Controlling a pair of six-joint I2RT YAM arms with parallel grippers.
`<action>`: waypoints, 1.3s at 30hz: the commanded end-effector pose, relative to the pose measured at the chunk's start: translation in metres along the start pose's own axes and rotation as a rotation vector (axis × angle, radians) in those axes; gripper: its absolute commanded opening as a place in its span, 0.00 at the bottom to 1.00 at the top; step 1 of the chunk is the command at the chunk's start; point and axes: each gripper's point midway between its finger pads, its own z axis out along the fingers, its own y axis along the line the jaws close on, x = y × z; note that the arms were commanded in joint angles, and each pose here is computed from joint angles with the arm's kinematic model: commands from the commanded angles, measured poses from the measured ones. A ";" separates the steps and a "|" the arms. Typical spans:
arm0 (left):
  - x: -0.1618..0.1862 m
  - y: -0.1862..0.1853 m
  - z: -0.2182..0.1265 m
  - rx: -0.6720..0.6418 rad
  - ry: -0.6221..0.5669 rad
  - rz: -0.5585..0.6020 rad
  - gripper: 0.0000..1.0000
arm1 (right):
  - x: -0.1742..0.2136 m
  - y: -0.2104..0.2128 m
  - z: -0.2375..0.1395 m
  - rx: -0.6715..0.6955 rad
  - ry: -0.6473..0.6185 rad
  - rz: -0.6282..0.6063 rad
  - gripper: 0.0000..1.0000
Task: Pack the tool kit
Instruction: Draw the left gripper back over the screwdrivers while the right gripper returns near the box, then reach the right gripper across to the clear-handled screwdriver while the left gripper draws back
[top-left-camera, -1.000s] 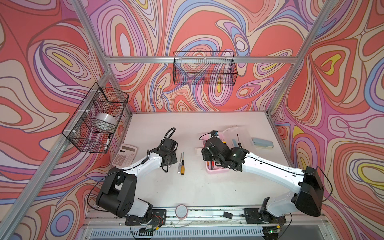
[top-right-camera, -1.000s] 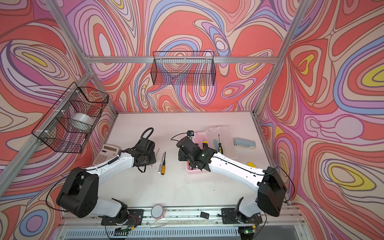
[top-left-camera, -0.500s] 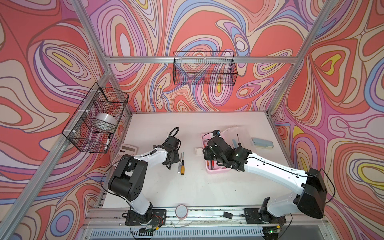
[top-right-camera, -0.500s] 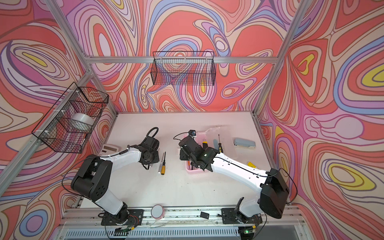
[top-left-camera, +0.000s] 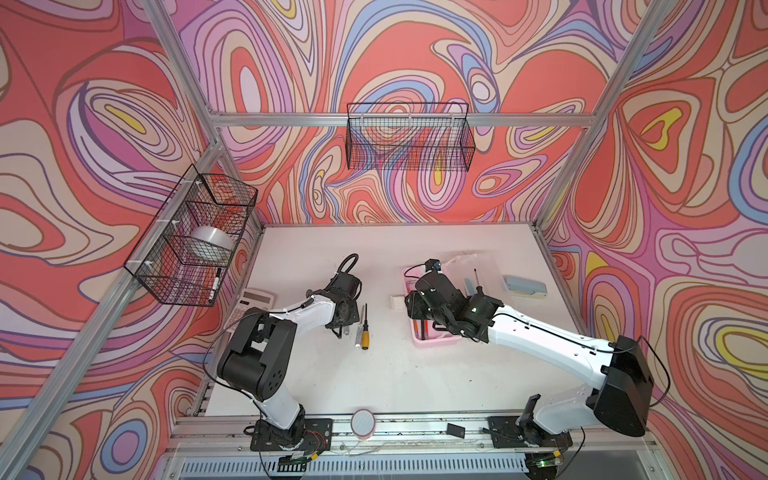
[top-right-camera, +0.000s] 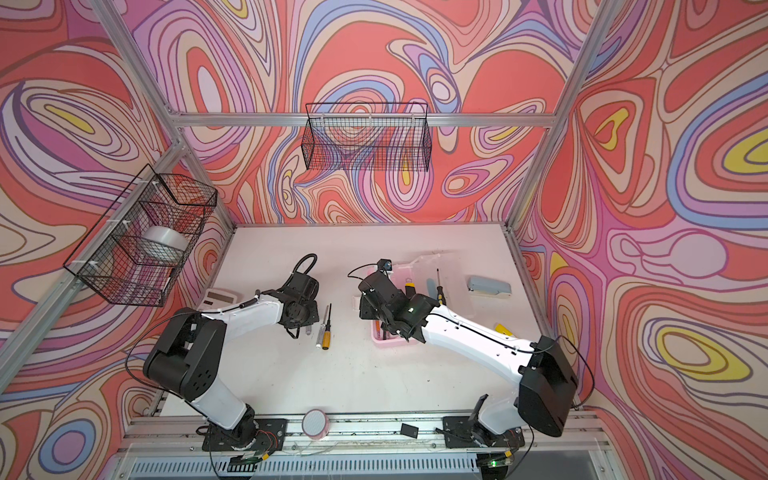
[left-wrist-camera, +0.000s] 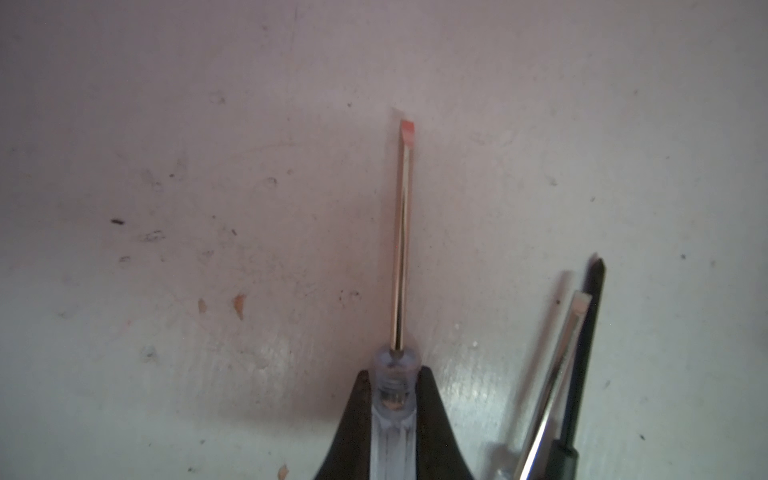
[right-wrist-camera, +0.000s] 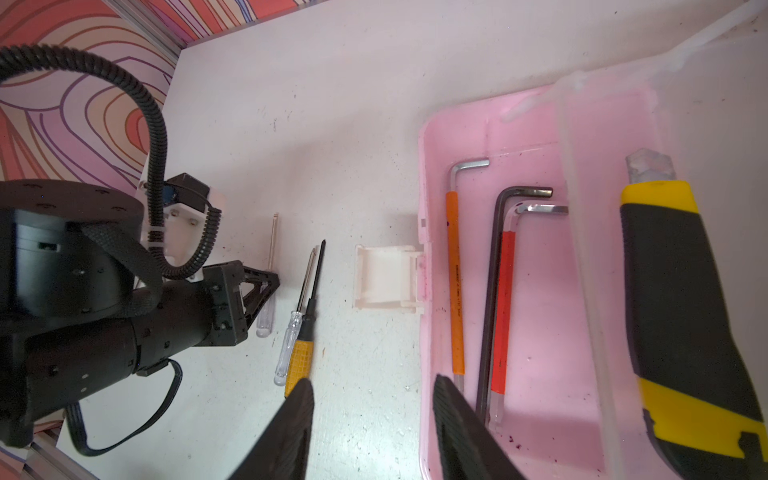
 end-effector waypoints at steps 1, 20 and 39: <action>0.014 0.010 0.012 -0.045 0.057 0.011 0.00 | -0.001 -0.001 0.003 0.005 -0.003 -0.004 0.49; -0.026 0.012 -0.077 0.018 -0.148 -0.036 0.23 | -0.023 0.001 0.016 0.002 0.021 -0.103 0.49; 0.036 0.067 -0.159 0.398 -0.288 -0.399 0.63 | 0.048 0.124 0.146 -0.125 0.308 -0.472 0.57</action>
